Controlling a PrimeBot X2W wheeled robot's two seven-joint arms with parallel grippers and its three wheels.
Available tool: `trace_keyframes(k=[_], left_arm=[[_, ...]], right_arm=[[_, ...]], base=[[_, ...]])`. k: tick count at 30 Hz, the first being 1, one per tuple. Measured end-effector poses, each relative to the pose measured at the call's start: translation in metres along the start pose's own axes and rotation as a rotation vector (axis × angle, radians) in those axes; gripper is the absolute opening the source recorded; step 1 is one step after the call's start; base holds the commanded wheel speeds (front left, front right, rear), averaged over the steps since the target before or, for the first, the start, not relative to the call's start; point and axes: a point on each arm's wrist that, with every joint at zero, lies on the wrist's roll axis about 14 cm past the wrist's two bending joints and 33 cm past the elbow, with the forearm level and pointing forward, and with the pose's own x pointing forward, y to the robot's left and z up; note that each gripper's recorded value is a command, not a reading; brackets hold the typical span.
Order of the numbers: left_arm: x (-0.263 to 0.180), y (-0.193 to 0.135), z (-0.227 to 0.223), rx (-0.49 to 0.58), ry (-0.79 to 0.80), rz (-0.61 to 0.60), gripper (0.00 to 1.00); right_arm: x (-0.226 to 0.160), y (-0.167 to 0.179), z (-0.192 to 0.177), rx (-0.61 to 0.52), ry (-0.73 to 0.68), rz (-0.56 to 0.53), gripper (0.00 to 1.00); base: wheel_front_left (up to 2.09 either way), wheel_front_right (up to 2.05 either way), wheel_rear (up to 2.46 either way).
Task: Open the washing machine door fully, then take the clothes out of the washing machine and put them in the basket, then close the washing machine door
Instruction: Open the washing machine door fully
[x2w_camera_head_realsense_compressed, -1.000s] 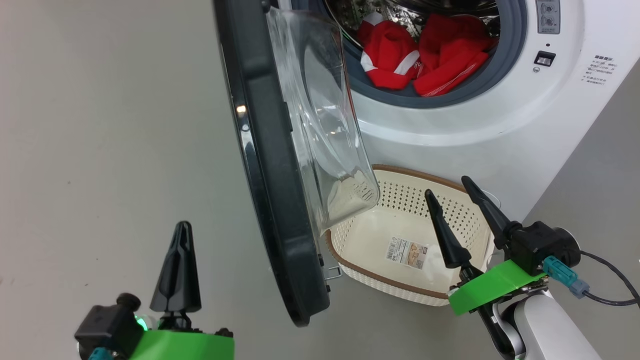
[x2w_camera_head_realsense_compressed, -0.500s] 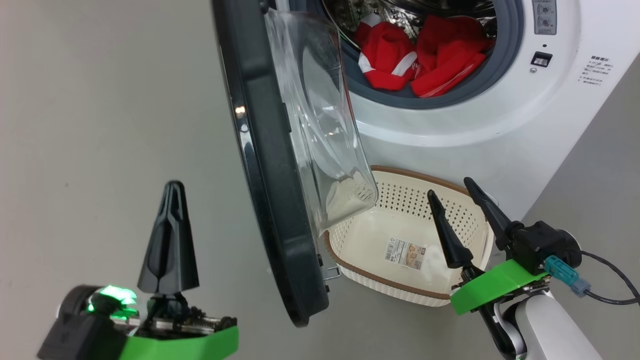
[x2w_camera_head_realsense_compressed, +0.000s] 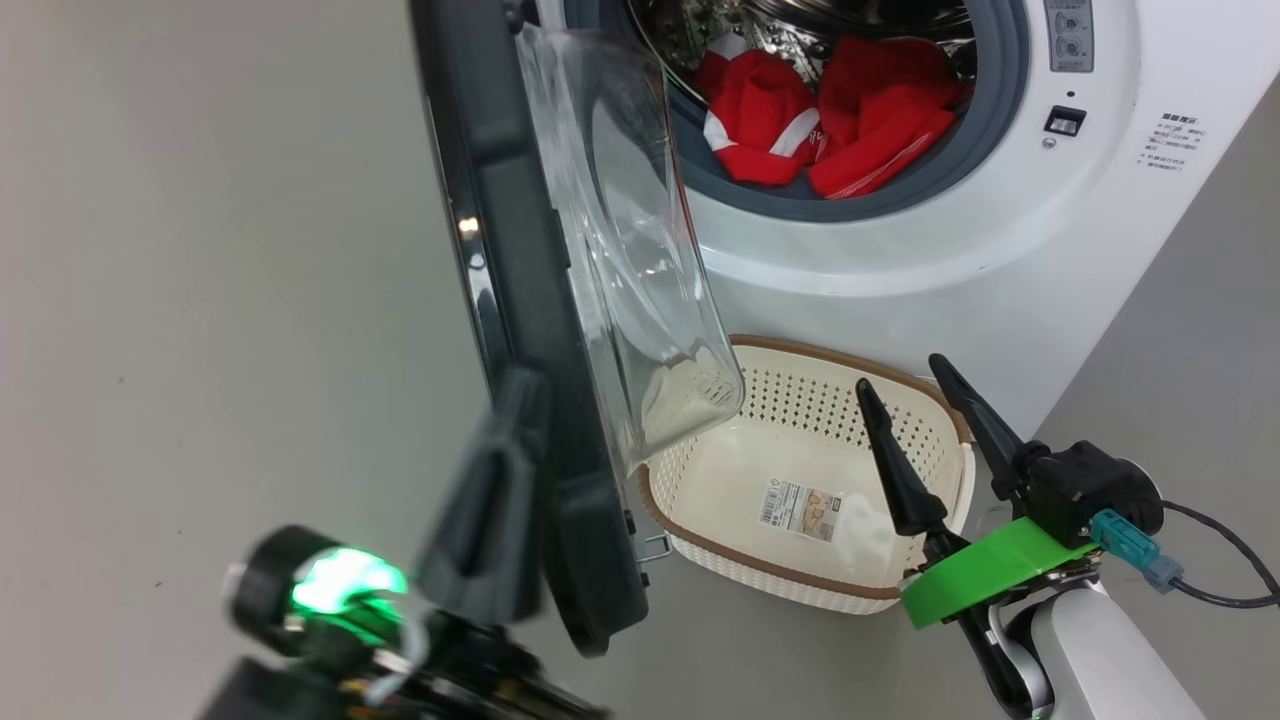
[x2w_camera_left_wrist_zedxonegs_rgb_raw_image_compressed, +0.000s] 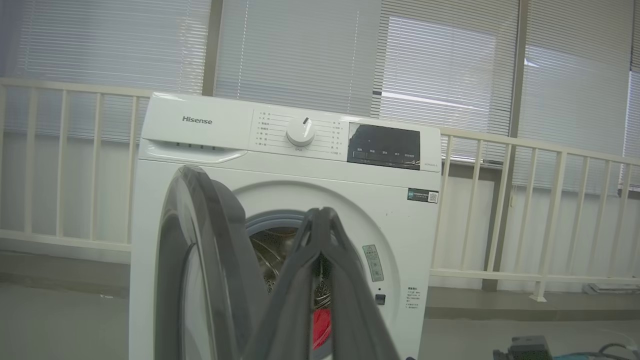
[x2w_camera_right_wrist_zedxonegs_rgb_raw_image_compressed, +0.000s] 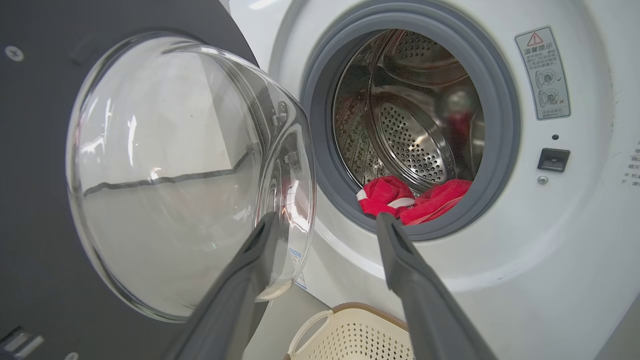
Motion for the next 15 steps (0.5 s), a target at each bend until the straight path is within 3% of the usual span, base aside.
trace_keyframes(k=[7,15], left_arm=[[-0.010,-0.046,-0.041,-0.093,0.182,-0.133,0.00],[-0.023,-0.047,-0.085,-0.112,0.352,-0.132,0.00]], right_arm=[[-0.002,-0.004,0.000,0.000,0.000,-0.010,1.00],[-0.003,-0.012,-0.001,0.003,0.002,-0.033,1.00]], base=[[0.00,0.00,0.00],[0.00,0.00,0.00]])
